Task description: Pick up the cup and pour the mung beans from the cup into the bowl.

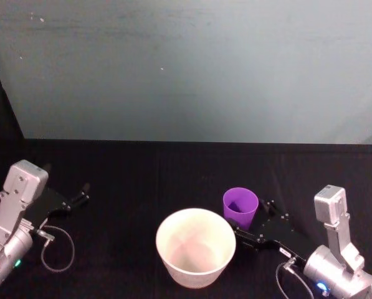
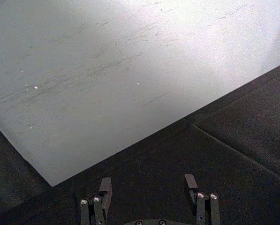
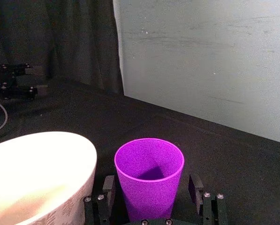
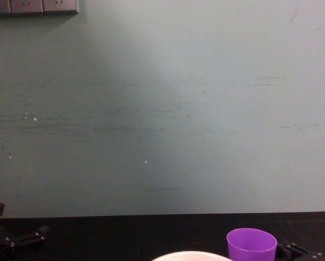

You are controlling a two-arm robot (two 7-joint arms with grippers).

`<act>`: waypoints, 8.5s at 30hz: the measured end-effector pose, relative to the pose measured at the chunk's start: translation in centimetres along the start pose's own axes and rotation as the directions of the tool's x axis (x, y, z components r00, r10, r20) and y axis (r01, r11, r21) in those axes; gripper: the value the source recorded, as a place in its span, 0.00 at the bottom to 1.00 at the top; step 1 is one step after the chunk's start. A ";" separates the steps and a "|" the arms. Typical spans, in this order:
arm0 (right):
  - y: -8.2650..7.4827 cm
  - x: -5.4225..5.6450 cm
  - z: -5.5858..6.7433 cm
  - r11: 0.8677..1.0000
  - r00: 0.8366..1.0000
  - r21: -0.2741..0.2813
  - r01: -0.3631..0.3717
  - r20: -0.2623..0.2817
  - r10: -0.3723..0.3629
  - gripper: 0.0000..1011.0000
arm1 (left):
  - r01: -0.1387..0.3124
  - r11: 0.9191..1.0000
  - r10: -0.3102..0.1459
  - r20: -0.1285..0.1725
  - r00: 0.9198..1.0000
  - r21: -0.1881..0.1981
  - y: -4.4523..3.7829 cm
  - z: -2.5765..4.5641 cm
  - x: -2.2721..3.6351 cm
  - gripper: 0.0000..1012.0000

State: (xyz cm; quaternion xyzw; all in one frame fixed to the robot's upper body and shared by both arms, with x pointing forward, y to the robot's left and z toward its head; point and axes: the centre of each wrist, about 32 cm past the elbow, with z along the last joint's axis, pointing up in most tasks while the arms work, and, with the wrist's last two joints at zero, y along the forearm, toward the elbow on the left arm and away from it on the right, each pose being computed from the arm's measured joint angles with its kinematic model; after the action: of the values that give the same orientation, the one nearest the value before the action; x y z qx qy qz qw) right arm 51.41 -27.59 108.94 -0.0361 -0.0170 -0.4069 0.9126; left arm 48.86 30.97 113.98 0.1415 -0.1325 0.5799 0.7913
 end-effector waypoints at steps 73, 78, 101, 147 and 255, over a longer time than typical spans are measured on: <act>0.1 0.3 4.3 0.999 0.998 0.037 0.036 0.050 -0.038 0.73 | 0.000 1.000 0.000 0.000 1.000 0.000 0.00 0.00 0.00 0.99; -0.5 0.2 7.7 0.998 0.996 0.046 0.047 0.070 -0.050 0.72 | 0.000 1.000 0.000 0.000 1.000 0.000 0.00 0.00 0.00 0.99; -2.3 -0.3 18.2 0.993 0.990 0.058 0.105 0.091 -0.110 0.72 | 0.000 1.000 0.000 0.000 1.000 0.000 0.00 0.00 0.00 0.99; -2.4 -0.3 18.6 0.992 0.988 0.057 0.110 0.103 -0.116 0.72 | 0.000 1.000 0.000 0.000 1.000 0.000 0.00 0.00 0.00 0.99; -2.4 -0.3 18.6 0.992 0.988 0.057 0.110 0.103 -0.116 0.73 | 0.000 1.000 0.000 0.000 1.000 0.000 0.00 0.00 0.00 0.99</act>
State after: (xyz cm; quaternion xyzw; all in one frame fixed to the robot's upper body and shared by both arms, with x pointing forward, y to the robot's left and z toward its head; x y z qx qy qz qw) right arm 49.41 -27.46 127.60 -0.0331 -0.0778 -0.4548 0.8865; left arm 48.86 30.97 113.98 0.1415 -0.1324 0.5800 0.7913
